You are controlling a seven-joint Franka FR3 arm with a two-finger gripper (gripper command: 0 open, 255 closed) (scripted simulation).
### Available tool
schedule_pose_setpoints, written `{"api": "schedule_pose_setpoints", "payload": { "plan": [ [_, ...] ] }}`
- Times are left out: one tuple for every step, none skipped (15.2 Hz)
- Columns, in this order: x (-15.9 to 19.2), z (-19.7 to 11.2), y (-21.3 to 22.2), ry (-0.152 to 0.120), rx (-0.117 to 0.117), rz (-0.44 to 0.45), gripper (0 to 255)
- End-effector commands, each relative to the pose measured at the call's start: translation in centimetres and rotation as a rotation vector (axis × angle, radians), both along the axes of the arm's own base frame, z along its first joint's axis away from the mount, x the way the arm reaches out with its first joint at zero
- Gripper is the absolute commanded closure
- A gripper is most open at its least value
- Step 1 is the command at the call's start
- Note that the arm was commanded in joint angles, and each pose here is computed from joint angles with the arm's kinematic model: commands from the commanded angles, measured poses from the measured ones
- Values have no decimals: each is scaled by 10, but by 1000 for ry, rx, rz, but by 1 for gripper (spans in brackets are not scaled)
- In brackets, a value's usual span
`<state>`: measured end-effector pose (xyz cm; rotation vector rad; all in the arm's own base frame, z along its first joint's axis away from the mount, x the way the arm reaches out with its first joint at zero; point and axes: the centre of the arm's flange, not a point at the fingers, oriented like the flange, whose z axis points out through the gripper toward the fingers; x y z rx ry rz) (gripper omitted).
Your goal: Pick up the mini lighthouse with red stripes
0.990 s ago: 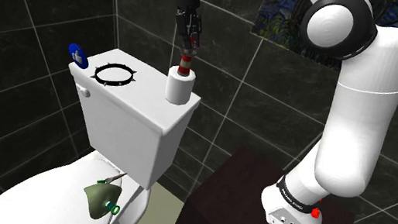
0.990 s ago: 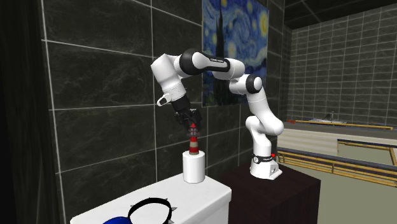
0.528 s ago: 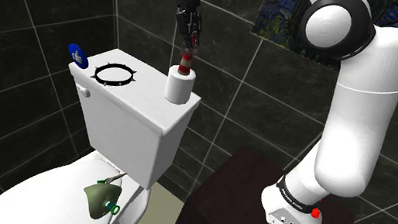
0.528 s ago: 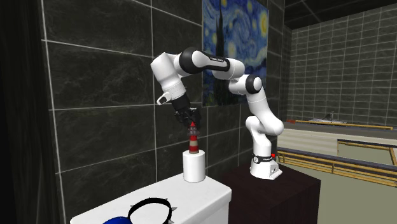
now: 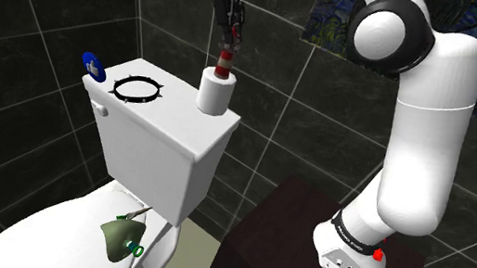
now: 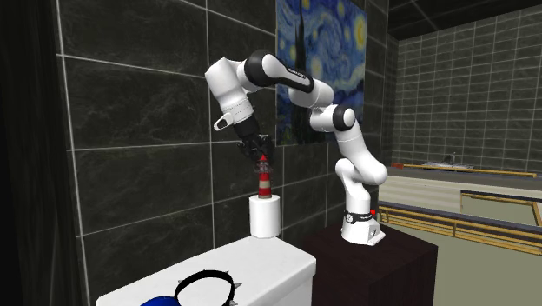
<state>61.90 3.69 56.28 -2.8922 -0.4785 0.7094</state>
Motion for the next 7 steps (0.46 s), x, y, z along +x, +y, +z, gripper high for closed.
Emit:
{"api": "schedule_pose_setpoints", "payload": {
  "plan": [
    [0,11,-1,0,0,0,255],
    [0,17,-1,0,0,0,255],
    [0,22,-1,0,0,0,255],
    [0,27,-1,0,0,0,255],
    [0,32,-1,0,0,0,255],
    [0,33,-1,0,0,0,255],
    [0,33,-1,0,0,0,255]
  ]
}}
